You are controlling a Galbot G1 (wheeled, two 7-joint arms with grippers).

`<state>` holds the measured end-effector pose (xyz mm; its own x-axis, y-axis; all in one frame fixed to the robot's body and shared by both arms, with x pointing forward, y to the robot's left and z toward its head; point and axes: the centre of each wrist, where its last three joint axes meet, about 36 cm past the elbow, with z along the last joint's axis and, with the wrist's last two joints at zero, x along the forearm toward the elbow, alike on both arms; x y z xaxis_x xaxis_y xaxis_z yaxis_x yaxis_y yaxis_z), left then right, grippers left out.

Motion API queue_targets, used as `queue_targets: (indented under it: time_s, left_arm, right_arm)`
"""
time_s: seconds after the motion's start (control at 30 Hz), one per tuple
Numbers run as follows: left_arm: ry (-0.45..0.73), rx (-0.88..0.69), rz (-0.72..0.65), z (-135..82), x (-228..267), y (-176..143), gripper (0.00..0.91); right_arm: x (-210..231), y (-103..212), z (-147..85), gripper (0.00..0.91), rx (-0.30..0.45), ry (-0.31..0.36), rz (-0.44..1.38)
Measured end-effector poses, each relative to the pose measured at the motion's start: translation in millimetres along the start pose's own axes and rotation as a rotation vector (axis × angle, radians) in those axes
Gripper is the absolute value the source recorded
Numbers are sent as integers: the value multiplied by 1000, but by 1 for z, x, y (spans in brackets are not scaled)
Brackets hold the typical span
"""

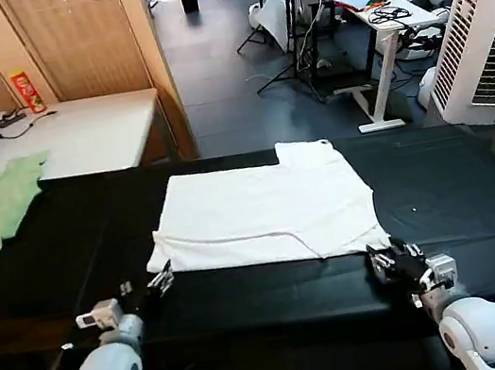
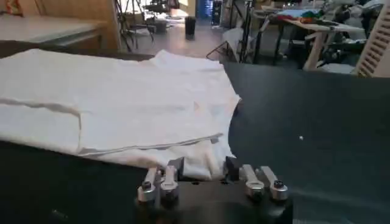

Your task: Fold and organize the clothes.

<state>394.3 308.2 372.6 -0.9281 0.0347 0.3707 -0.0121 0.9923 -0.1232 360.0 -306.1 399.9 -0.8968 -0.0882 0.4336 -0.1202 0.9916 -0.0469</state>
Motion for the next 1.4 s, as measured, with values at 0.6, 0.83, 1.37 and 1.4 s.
queue_targets:
  time_s: [0.6,0.83,1.37,1.4]
  left_arm:
    - [20,-96,-10,9,31,-1,0]
    - [31,-153,-23,4,66,-2,0]
    - [101,-179,-32,15,140,-14,878]
    - [103,-179,-34,15,141,-15,878]
  right_arm:
    - [41,1,-7,0,-61,141,29]
    - [77,7,-4,0,-30,173,29]
    - [97,16,-6,107,13,164,-2]
    - [99,16,-7,156,16,165,-4]
